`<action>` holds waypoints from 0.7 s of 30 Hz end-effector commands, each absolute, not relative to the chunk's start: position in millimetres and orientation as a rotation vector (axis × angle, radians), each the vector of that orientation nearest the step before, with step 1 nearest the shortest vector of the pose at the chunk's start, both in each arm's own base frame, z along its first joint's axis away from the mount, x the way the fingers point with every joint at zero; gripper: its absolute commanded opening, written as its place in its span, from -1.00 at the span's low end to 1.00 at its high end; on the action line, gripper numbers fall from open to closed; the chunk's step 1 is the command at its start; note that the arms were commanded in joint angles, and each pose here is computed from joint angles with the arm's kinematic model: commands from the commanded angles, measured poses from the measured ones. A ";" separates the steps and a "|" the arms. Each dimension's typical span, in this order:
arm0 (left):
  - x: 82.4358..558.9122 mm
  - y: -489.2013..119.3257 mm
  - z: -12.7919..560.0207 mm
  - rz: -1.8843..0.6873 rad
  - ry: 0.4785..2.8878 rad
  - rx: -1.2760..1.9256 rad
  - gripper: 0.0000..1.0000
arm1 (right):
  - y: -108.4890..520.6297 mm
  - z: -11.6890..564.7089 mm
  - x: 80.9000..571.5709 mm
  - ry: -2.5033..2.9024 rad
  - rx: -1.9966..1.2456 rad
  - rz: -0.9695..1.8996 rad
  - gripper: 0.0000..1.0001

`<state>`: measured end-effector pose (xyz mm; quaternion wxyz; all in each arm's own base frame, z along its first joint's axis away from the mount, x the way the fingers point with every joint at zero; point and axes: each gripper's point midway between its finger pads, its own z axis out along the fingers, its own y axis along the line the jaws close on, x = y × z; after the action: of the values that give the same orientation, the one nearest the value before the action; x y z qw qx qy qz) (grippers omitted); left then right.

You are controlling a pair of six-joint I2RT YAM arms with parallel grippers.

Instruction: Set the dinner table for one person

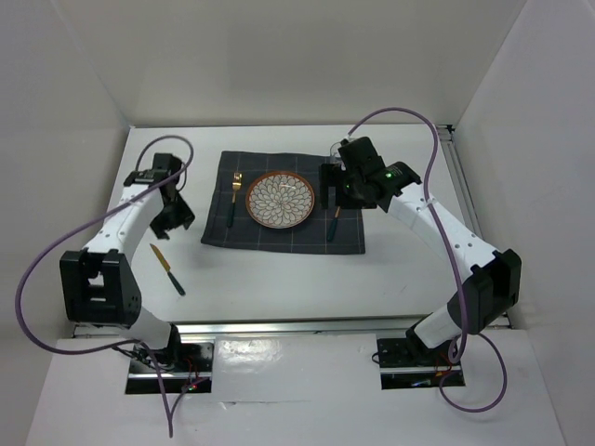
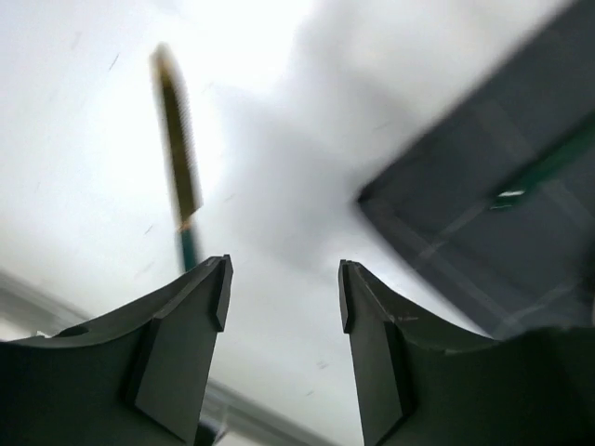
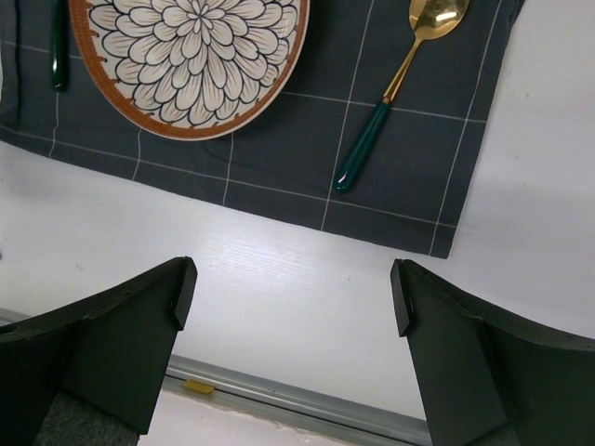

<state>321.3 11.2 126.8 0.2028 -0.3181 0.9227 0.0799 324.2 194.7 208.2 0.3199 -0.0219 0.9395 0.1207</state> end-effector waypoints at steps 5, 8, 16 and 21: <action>247.1 31.6 44.9 0.211 2.678 -1.300 0.34 | 195.9 206.1 332.7 2.438 -0.086 0.346 0.98; 239.3 35.1 31.9 0.164 2.655 -1.356 0.34 | 192.5 206.0 334.6 2.437 -0.086 0.337 0.98; 222.7 39.6 6.3 0.060 2.642 -1.466 0.32 | 193.2 201.9 332.0 2.450 -0.092 0.344 0.98; 221.5 39.0 -1.1 0.050 2.662 -1.491 -0.17 | 193.2 211.8 335.4 2.429 -0.086 0.344 0.98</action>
<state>220.0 37.3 10.0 0.0455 -0.4879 0.8715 0.0191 324.7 191.9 197.5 0.3101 -0.0319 0.9419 0.1248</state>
